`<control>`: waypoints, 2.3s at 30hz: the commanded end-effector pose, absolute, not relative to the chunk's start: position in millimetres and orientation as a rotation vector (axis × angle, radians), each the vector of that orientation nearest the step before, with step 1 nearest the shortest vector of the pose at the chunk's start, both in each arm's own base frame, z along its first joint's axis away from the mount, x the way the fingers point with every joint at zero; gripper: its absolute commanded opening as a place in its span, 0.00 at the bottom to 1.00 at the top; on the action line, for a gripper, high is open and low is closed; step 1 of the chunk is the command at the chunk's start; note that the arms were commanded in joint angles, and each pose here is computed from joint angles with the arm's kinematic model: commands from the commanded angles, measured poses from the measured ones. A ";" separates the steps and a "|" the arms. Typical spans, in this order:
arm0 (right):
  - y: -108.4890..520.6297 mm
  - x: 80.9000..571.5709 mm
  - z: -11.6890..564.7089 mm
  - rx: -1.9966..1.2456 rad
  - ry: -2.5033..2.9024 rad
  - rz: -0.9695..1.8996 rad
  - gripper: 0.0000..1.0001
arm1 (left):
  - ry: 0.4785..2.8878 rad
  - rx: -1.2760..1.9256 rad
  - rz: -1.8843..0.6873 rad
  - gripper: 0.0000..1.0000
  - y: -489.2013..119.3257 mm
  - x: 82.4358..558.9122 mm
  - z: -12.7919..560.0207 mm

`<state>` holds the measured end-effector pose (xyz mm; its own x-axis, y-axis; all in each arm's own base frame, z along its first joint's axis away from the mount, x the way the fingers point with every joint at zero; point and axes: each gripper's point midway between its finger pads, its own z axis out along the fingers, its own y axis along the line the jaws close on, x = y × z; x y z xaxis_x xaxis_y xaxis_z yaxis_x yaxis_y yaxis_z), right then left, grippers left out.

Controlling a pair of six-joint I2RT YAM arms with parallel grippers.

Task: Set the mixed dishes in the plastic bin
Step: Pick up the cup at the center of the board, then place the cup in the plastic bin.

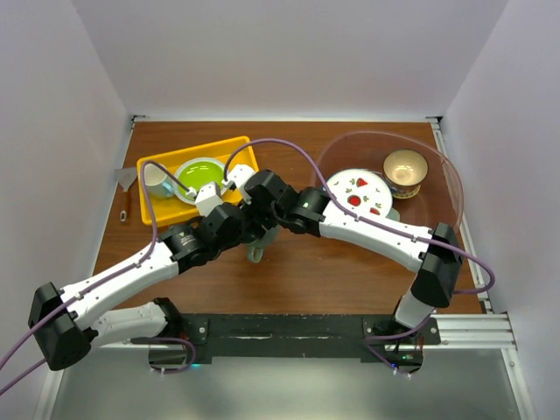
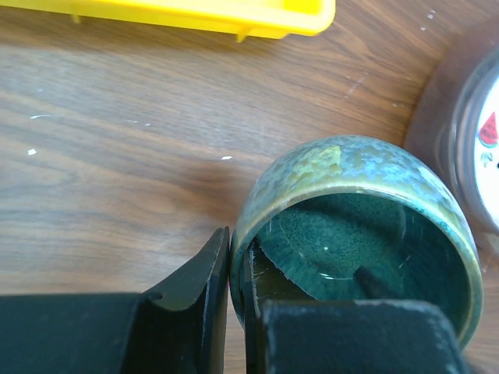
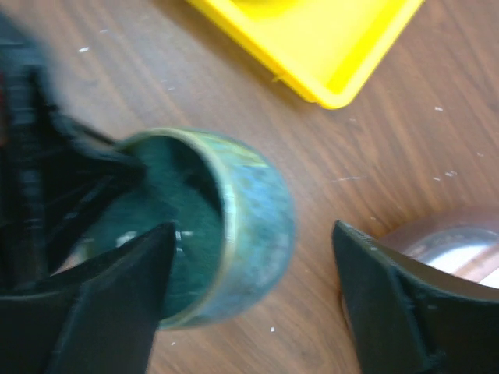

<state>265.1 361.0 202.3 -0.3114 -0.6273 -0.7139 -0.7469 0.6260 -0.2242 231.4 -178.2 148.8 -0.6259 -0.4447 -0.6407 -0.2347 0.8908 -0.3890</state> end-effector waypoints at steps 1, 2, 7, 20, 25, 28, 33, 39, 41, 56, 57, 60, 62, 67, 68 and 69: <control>354.7 285.4 212.7 -0.939 2.013 0.104 0.72 | 2.064 -0.633 -0.512 0.00 -190.1 253.8 210.5; 355.6 286.1 212.5 -0.941 2.011 0.104 0.62 | 2.061 -0.638 -0.509 0.00 -188.8 253.6 210.4; 357.3 285.9 208.8 -0.971 2.006 0.100 0.28 | 2.049 -0.646 -0.521 0.00 -187.3 252.9 214.0; 364.6 265.2 189.2 -1.118 2.044 0.219 0.00 | 2.027 -0.576 -0.660 0.12 -199.3 246.3 224.5; 359.5 267.2 186.3 -1.104 2.104 0.328 0.00 | 2.028 -0.554 -0.707 0.22 -203.1 242.2 224.2; 356.7 264.7 184.5 -1.111 2.129 0.405 0.00 | 2.019 -0.523 -0.740 0.29 -206.0 239.9 225.7; 351.6 262.9 188.0 -1.100 2.144 0.503 0.00 | 2.001 -0.467 -0.779 0.43 -208.3 236.3 230.1; 345.9 262.0 192.3 -1.085 2.151 0.604 0.00 | 1.968 -0.383 -0.832 0.65 -212.3 231.3 239.1; 343.4 262.2 196.5 -1.077 2.142 0.618 0.00 | 1.951 -0.326 -0.852 0.71 -215.7 229.5 243.3; 318.1 260.6 228.4 -1.057 2.077 0.777 0.00 | 1.736 0.044 -0.848 1.00 -208.9 213.3 303.3; 316.4 260.4 231.9 -1.060 2.065 0.778 0.00 | 1.734 0.053 -0.831 1.00 -206.3 213.3 304.9; 311.0 259.0 240.0 -1.069 2.039 0.799 0.00 | 1.705 0.081 -0.781 1.00 -197.4 213.2 317.3; 307.0 259.3 242.1 -1.074 2.033 0.805 0.00 | 1.678 0.105 -0.754 1.00 -192.4 212.6 327.0; 297.7 259.3 253.7 -1.086 1.997 0.822 0.00 | 1.643 0.141 -0.672 1.00 -179.1 213.2 342.2; 293.4 261.3 254.8 -1.078 1.998 0.822 0.00 | 1.641 0.144 -0.656 1.00 -177.0 213.7 343.4; 292.0 261.9 256.6 -1.082 1.990 0.823 0.00 | 1.639 0.139 -0.633 1.00 -172.3 214.3 345.9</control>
<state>266.2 289.1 210.7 -0.4734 -0.4956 -0.7282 -0.8325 0.5218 0.1861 212.0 -189.4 320.5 -0.2783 -0.3093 -0.9093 0.4468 0.7964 -0.4076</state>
